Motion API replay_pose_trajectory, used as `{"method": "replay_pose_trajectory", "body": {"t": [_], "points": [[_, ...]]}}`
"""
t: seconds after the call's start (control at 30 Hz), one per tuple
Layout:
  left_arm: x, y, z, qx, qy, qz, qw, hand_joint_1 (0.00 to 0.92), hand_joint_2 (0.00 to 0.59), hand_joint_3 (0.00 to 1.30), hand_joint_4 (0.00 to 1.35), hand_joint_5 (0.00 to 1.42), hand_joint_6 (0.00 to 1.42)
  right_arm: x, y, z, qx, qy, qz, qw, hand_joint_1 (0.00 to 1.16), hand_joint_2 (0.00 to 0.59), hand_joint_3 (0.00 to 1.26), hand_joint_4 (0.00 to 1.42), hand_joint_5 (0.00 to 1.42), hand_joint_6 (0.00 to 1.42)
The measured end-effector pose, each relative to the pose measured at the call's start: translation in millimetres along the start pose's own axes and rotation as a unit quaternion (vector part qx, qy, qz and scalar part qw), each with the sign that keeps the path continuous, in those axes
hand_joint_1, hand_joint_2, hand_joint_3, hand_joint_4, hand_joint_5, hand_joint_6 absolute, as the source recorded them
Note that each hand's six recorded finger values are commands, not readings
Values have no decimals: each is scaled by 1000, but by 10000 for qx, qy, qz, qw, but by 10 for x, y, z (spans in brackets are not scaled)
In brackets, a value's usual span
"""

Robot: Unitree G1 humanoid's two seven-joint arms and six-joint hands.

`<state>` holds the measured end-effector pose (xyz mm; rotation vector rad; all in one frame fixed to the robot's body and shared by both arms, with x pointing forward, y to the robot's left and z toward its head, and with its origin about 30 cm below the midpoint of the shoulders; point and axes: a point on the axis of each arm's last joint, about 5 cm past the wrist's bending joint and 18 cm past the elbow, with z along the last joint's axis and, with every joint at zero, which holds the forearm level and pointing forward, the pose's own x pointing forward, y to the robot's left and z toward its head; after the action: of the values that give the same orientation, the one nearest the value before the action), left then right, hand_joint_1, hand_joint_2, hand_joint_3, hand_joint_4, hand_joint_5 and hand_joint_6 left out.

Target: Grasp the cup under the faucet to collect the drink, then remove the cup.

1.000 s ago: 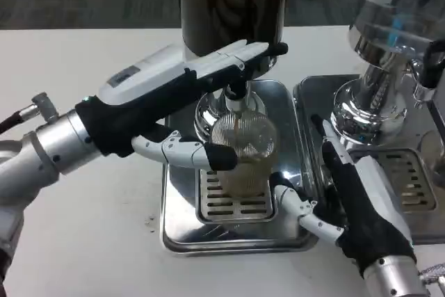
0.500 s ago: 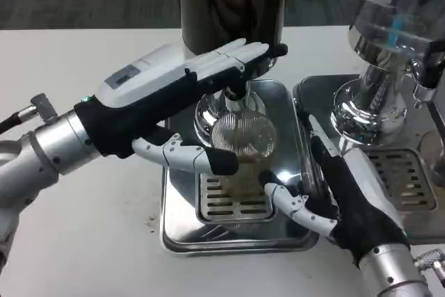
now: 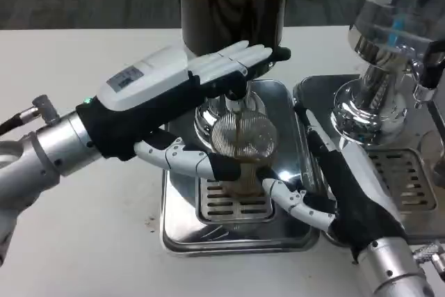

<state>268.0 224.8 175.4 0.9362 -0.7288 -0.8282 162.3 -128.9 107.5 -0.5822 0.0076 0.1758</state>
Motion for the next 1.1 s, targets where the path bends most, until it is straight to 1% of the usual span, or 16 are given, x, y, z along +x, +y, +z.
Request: {"method": "replay_pose_trajectory", "body": {"t": [0.27,0.6,0.8,1.1], "points": [[1,-5,3,13,-25,-20,10000,0,68,49,0,0,103,16,-9,5,39,-27,22,10000,574,312,0,0,0,0],[0,4,9,41,-39,-24,10000,0,74,56,0,0,103,60,-8,11,92,-46,124,9999,578,303,0,0,0,0],[0,4,9,45,-46,-11,10000,0,77,58,0,0,103,76,4,-7,134,-3,198,9997,584,306,0,0,0,0],[0,3,9,49,-42,-2,10000,0,78,66,0,0,103,102,5,-8,216,-33,229,9995,583,313,0,0,0,0]]}}
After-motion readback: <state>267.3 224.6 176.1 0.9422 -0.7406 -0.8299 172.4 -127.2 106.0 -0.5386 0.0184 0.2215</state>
